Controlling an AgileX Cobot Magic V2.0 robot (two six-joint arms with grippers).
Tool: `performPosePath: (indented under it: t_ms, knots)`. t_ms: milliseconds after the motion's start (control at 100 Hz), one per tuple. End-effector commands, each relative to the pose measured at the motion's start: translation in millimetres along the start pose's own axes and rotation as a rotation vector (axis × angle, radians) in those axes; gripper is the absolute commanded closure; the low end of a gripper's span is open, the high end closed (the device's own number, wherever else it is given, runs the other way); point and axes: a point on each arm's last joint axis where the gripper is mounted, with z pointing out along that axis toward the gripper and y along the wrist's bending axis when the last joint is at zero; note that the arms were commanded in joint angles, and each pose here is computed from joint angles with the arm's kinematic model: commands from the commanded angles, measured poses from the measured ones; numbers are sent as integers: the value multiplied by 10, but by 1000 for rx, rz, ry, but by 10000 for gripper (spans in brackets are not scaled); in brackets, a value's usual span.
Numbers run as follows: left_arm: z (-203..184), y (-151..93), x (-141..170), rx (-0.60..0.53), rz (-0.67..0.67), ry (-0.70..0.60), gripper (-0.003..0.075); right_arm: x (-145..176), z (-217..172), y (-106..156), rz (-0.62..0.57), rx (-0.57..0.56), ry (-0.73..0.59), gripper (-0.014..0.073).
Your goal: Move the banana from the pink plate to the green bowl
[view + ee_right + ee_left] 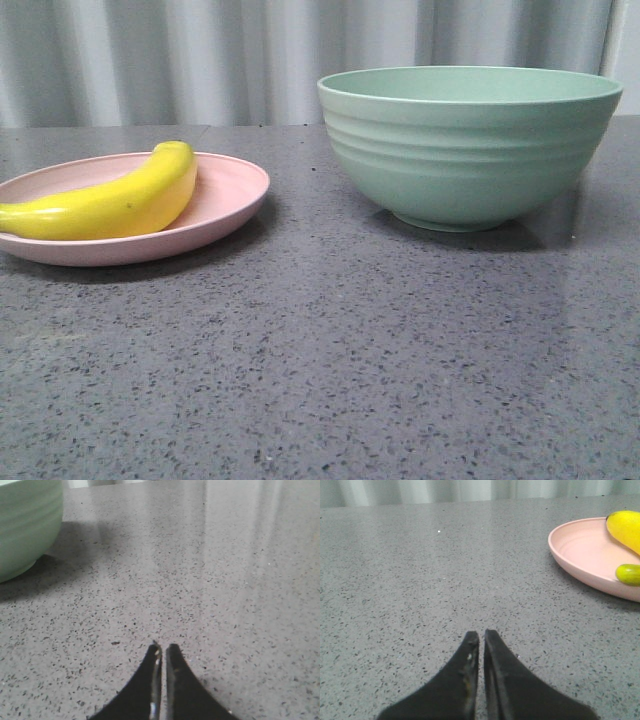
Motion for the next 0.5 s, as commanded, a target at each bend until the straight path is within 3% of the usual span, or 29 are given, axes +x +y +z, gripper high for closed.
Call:
performPosePath:
  t_ms: [0, 260, 490]
  knots:
    - [-4, -3, -16, 4, -1, -101, 739, 20, 10, -4, -20, 3, -55, 669]
    - [-8, -8, -45, 12, -19, -134, 738, -161, -18, 16, -11, -18, -257, 669]
    - [-17, -12, -101, 17, -23, -196, 738, -208, -32, 21, 39, -30, -309, 669]
